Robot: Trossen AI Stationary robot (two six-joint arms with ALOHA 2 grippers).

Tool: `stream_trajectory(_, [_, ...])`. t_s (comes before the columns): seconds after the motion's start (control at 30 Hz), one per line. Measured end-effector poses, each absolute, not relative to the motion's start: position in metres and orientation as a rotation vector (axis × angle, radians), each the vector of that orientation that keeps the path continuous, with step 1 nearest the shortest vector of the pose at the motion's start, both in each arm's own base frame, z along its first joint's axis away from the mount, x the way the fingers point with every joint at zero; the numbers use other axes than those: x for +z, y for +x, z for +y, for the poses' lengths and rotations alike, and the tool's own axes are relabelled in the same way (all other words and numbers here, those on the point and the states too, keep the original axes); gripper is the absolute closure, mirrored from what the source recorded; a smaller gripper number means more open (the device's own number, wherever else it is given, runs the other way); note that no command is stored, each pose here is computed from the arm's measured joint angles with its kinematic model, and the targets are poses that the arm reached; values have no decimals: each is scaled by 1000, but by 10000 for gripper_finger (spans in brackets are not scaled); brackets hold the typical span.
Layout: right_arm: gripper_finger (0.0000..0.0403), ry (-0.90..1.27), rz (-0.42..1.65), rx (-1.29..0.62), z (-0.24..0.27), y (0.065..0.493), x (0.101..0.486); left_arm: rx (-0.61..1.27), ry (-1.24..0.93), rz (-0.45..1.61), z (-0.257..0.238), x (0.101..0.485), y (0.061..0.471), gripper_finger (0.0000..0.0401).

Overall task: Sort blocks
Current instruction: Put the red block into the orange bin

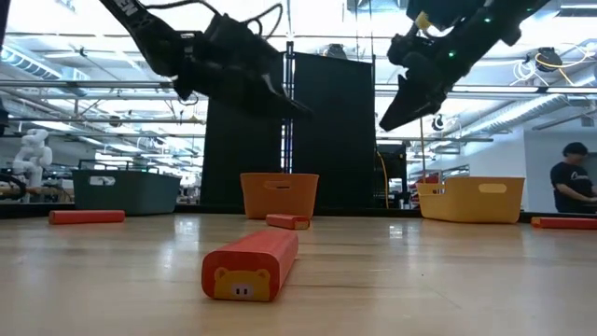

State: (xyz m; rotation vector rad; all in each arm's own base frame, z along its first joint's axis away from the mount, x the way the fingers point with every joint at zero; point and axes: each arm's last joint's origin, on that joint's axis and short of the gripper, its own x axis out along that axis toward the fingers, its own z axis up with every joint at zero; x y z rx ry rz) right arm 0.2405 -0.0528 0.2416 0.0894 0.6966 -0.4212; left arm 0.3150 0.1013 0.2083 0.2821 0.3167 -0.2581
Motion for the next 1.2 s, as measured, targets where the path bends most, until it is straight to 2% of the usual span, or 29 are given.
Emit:
stream_trajectory(0.2, [220, 193, 602, -426, -17, 247, 230, -461, 268, 371, 96, 173, 322, 193])
stream_trajectory(0.4, [220, 191, 501, -408, 11, 254, 234, -595, 263, 424, 94, 141, 323, 193])
stream_trajectory(0.67, [220, 242, 410, -385, 17, 258, 243, -620, 240, 474, 93, 119, 326, 193])
stream_trajectory(1.03, [220, 275, 402, -383, 20, 260, 241, -677, 208, 469, 87, 117, 325, 193])
stream_trajectory(1.2, [220, 257, 408, -375, 20, 260, 241, -595, 269, 519, 83, 116, 329, 193])
